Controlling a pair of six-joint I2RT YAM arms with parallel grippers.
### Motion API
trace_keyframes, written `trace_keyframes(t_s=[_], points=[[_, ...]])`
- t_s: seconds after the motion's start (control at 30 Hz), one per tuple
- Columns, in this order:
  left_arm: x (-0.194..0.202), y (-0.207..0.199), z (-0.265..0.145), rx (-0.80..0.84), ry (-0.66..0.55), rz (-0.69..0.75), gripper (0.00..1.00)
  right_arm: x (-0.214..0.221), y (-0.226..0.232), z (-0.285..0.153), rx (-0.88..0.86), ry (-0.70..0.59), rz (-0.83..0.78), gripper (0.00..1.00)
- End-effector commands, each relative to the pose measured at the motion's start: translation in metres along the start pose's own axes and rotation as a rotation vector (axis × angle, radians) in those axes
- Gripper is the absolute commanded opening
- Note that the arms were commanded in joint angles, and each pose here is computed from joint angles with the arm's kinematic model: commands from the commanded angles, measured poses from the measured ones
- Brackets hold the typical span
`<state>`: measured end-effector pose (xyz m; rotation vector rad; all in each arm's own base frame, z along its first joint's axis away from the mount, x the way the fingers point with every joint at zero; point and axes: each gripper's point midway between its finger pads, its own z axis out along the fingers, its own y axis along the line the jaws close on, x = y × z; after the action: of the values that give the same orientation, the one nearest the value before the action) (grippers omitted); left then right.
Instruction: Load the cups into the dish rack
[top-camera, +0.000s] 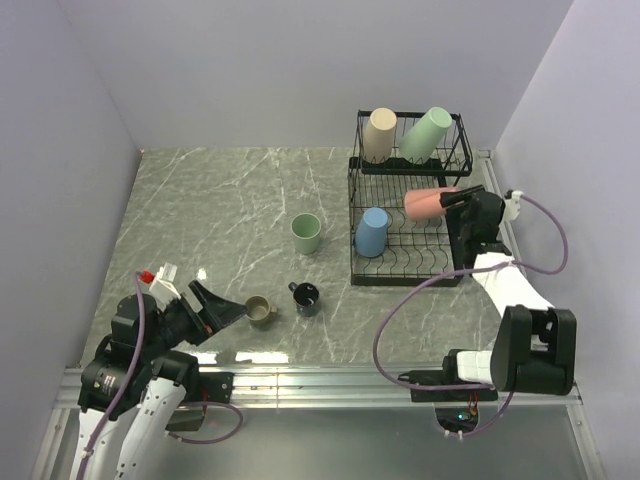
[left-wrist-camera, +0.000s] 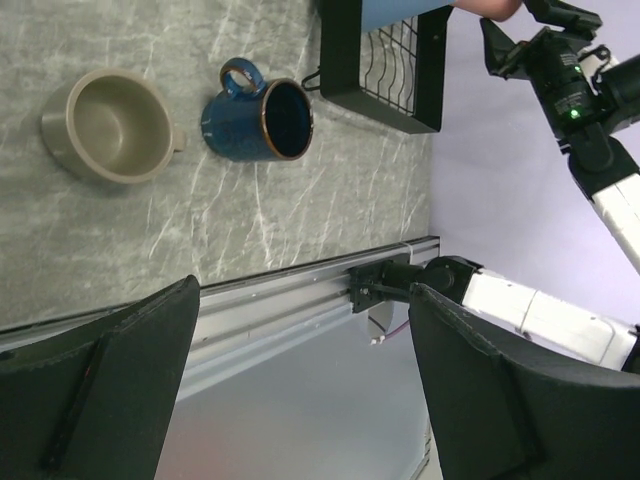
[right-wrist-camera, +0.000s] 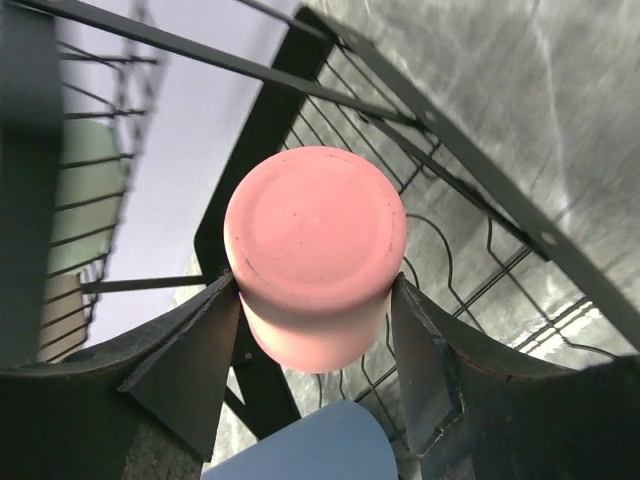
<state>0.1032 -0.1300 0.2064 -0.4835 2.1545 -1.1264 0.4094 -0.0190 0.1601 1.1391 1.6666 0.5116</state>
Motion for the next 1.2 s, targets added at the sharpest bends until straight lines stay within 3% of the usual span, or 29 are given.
trace_keyframes(t_s=[0.0, 0.2, 0.47, 0.87, 1.17], points=[[-0.009, -0.014, 0.004, 0.055, -0.021, 0.024, 0.91, -0.035, 0.027, -0.02, -0.008, -0.093, -0.113, 0.0], [-0.008, -0.013, 0.002, 0.05, -0.021, 0.013, 0.9, -0.061, 0.026, -0.031, 0.123, -0.167, -0.287, 0.0], [-0.003, -0.009, -0.005, 0.048, -0.037, -0.018, 0.9, -0.03, 0.027, -0.024, 0.229, -0.126, -0.492, 0.0], [0.0, -0.005, -0.017, 0.028, -0.063, -0.042, 0.9, -0.013, 0.022, -0.019, 0.359, -0.158, -0.67, 0.0], [0.002, -0.003, -0.019, 0.02, -0.062, -0.04, 0.9, 0.0, 0.029, -0.028, 0.267, -0.134, -0.643, 0.0]])
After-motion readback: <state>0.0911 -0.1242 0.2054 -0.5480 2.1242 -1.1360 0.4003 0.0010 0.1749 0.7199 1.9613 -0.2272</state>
